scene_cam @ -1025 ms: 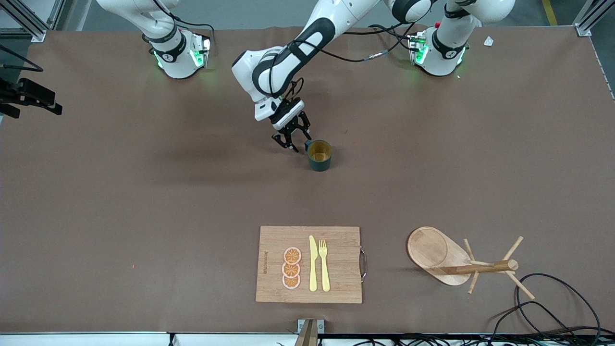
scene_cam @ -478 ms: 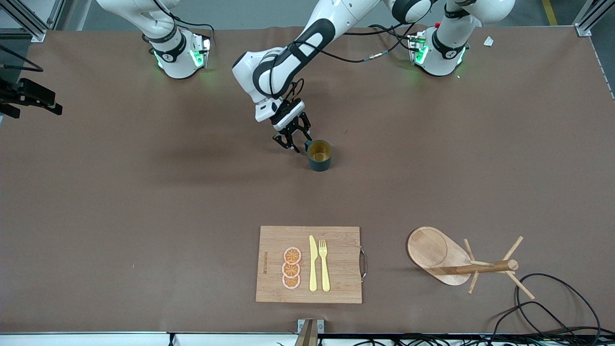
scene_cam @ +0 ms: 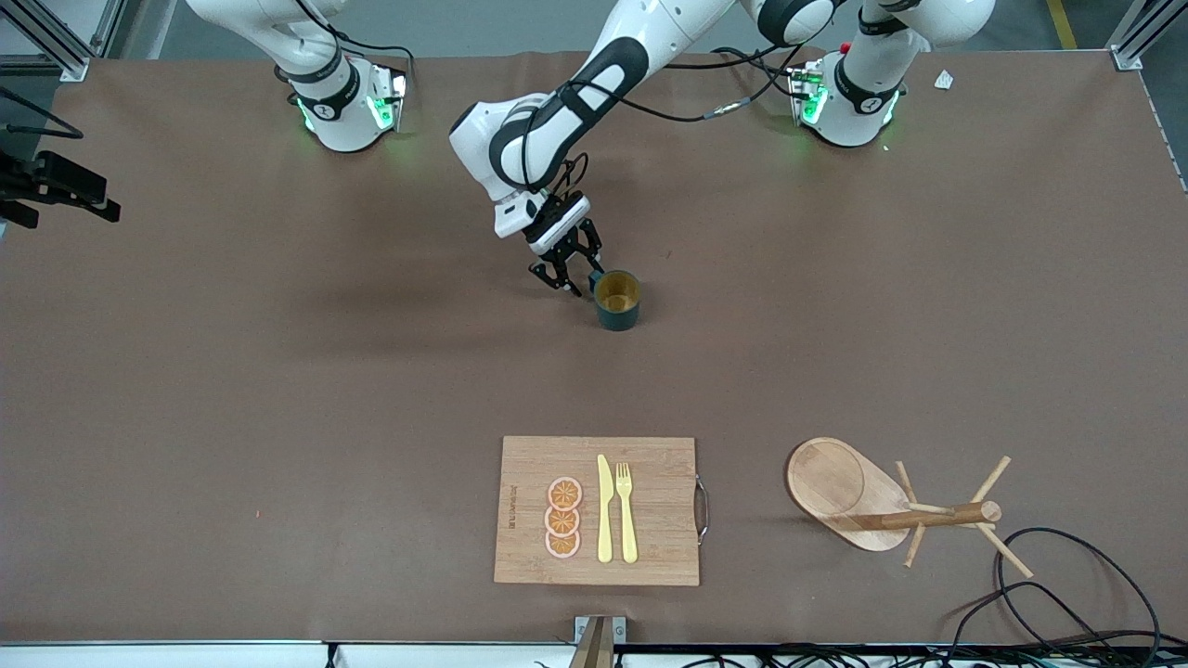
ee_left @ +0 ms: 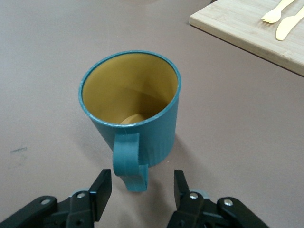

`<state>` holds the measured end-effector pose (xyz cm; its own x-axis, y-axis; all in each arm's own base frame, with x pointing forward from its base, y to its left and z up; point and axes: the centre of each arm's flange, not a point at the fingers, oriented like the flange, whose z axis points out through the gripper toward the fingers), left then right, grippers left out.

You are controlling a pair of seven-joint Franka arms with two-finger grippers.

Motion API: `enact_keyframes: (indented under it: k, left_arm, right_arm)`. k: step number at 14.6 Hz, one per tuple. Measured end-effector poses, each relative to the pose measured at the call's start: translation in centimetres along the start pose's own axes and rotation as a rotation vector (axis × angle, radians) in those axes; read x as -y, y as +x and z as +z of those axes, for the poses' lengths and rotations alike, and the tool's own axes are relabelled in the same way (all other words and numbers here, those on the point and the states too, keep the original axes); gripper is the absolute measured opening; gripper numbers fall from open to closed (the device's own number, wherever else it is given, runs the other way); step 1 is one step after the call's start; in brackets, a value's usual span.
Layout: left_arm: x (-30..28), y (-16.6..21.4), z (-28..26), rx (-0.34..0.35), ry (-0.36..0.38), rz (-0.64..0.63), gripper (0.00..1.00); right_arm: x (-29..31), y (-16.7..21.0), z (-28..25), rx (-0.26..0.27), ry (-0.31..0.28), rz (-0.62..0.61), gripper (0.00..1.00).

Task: Pass cup and hang on rack
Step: 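Lower the left gripper over the mug and grasp its handle, then lift the mug with the left gripper and carry it toward the rack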

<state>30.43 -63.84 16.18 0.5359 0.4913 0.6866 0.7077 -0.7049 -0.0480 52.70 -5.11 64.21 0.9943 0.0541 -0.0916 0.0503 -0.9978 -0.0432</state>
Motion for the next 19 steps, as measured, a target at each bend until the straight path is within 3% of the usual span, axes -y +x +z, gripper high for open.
enact_keyframes:
  k: [3,9,11,13,19]
  left_arm:
    - [0.09,0.09,0.12,-0.008,0.009,0.0,0.55]
    - [0.18,0.16,0.24,-0.015,0.018,0.0,0.51]
    - [0.2,0.19,0.27,-0.017,0.02,0.0,0.46]
    - [0.24,0.23,0.32,-0.02,0.024,0.0,0.32]
    - [0.29,0.29,0.4,-0.024,0.029,0.0,0.21]
  right_arm:
    - [-0.14,-0.02,-0.01,0.0,0.0,0.003,1.0]
    - [0.34,0.03,-0.01,0.0,-0.002,-0.005,1.0]
    - [0.3,0.02,-0.02,0.0,-0.002,-0.004,1.0]
    - [0.32,0.02,-0.03,0.0,-0.002,-0.005,1.0]
    - [0.6,0.05,-0.07,-0.002,-0.003,-0.01,1.0]
